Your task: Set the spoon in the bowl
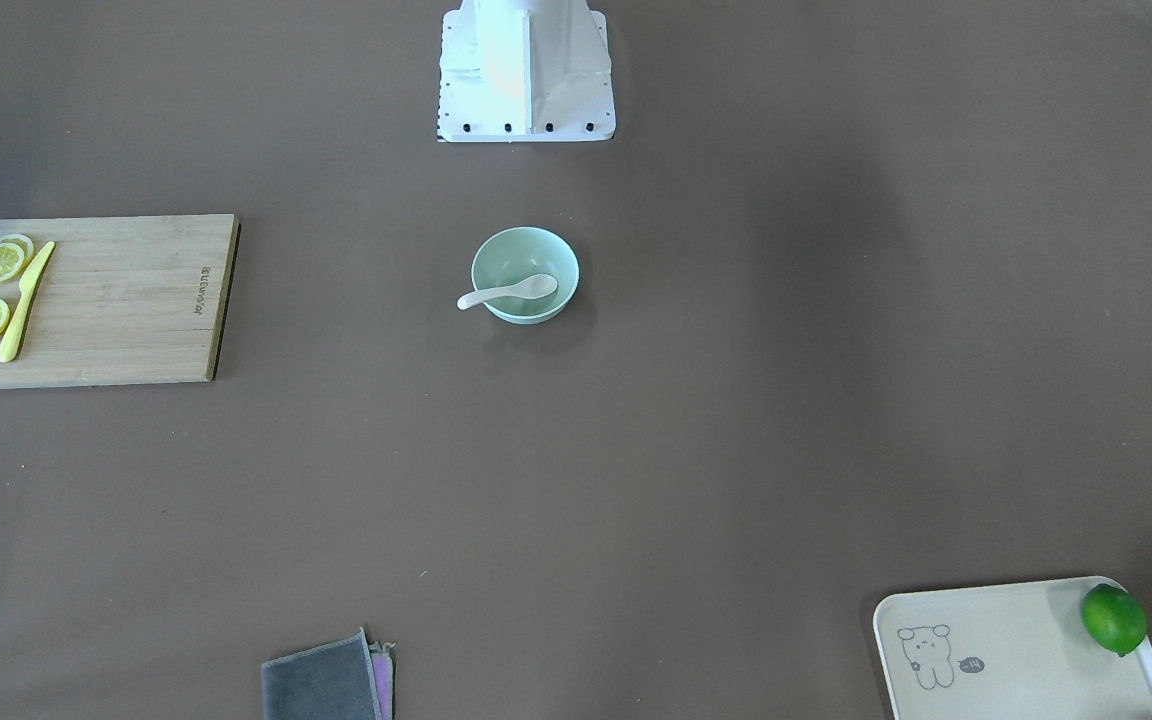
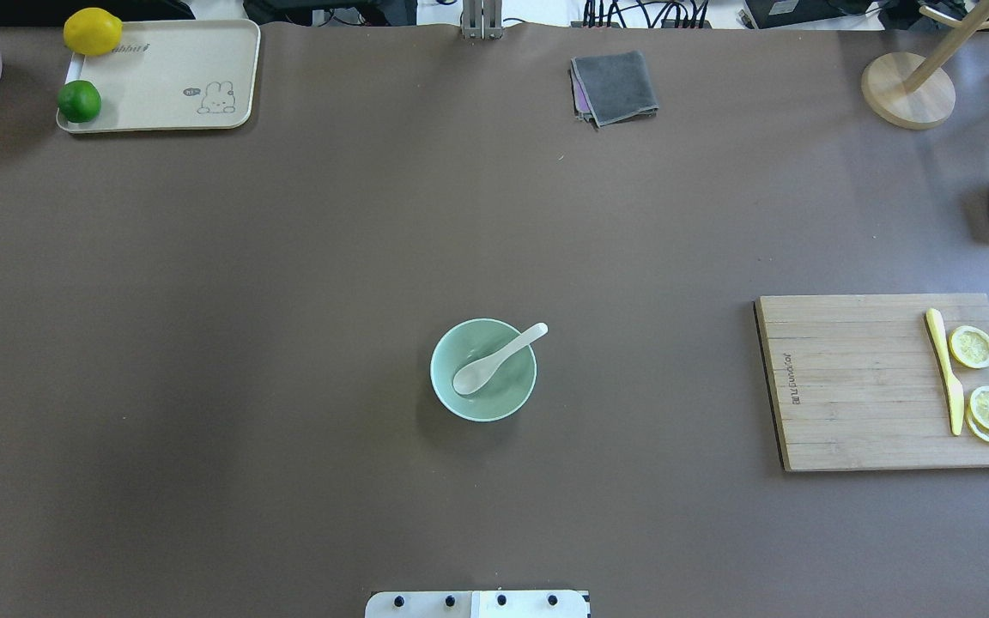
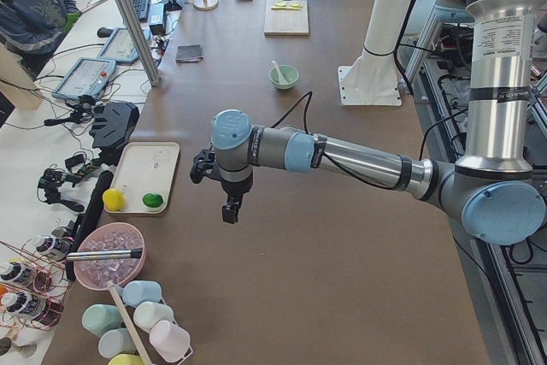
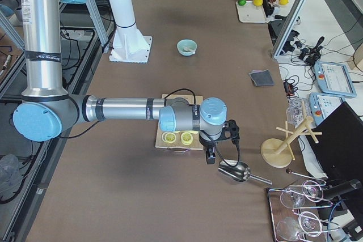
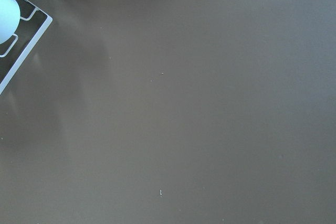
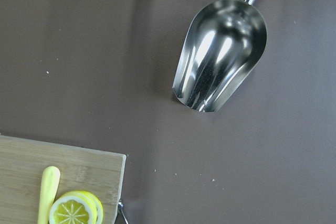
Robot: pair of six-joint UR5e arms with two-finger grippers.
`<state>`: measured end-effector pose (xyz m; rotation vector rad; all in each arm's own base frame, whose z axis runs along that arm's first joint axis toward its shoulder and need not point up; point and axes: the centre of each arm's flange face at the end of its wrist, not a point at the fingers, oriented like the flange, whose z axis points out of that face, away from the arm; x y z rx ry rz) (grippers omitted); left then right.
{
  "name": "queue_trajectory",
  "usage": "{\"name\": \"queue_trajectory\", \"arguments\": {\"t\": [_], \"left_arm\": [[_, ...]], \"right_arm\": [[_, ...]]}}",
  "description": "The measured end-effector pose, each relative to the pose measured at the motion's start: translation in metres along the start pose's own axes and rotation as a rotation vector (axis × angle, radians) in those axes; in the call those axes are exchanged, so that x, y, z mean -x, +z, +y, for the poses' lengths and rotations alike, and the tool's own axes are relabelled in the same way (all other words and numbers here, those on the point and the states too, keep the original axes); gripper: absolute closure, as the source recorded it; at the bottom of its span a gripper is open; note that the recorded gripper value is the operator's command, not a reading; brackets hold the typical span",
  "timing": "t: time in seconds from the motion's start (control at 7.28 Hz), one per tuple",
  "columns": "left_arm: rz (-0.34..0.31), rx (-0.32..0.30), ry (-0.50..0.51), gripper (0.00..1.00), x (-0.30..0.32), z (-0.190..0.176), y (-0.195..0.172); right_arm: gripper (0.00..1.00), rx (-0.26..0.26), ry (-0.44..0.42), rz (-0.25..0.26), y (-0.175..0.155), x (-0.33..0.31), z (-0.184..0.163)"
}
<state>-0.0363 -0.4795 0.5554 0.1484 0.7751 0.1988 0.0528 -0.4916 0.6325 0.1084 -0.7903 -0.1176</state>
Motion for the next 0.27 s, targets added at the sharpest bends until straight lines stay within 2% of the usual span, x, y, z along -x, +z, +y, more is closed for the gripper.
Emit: {"name": "queue_trajectory", "arguments": {"t": [0.27], "left_arm": [[-0.001, -0.020, 0.025, 0.02, -0.0075, -0.0019, -0.0085]], "right_arm": [[0.00, 0.001, 0.000, -0.001, 0.0007, 0.0002, 0.0001]]}}
